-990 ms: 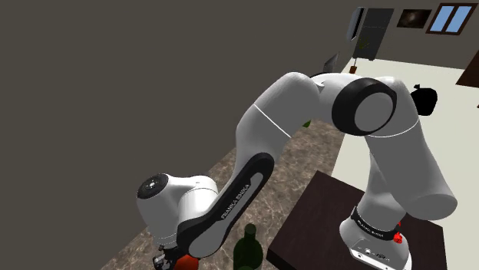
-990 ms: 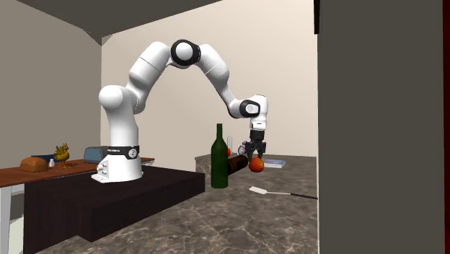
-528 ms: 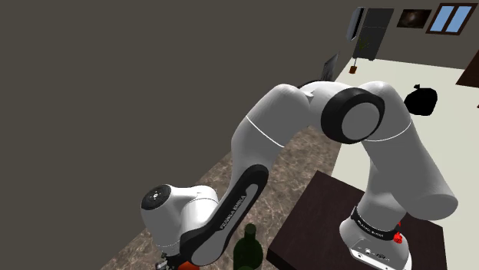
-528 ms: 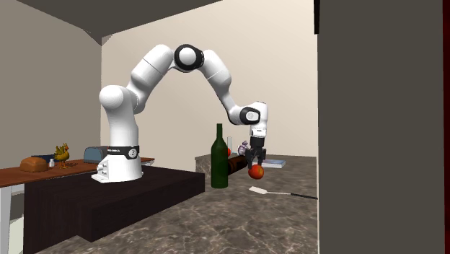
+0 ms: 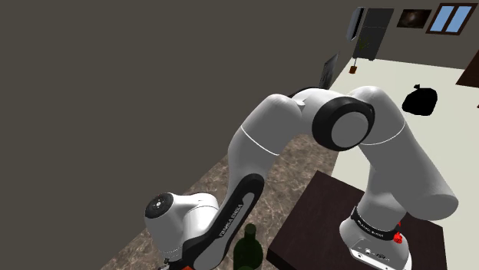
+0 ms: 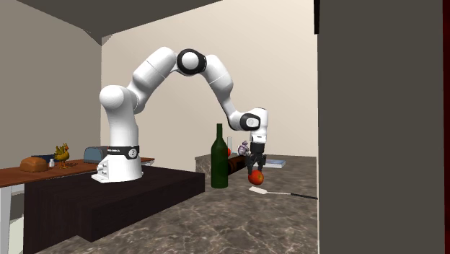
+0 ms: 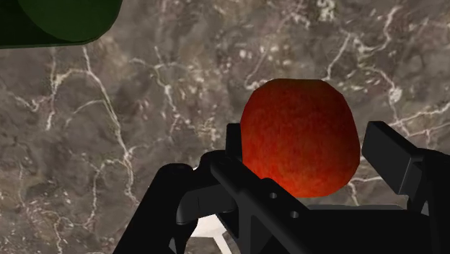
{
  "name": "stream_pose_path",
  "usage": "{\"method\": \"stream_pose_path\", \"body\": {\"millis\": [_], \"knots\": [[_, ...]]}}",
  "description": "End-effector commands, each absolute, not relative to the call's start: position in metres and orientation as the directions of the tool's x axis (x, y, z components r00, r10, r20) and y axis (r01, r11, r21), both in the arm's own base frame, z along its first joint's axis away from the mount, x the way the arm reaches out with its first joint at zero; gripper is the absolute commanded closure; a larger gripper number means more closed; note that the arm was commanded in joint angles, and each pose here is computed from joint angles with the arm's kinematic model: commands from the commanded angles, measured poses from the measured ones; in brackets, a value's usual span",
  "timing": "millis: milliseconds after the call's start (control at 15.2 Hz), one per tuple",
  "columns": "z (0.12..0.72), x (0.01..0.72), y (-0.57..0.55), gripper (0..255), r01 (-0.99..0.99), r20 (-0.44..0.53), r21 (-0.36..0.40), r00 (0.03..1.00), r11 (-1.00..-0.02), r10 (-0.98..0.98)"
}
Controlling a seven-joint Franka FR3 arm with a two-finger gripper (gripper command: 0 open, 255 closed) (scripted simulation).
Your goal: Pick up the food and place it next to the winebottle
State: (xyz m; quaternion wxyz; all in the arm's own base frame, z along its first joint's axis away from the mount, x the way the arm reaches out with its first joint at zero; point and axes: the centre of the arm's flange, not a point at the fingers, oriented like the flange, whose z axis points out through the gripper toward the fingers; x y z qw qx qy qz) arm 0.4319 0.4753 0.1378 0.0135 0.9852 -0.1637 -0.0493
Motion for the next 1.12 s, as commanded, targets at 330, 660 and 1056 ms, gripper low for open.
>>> {"method": "stream_pose_path", "body": {"millis": [330,660,1056], "knots": [[0.137,0.432,0.475,0,-0.321,-0.093,0.042,0.942,-0.946,-0.324],[0.137,0.432,0.475,0,-0.321,-0.093,0.042,0.942,-0.946,-0.324],[0.187,0.437,0.476,0,-0.321,-0.093,0.042,0.942,-0.946,-0.324]]}}
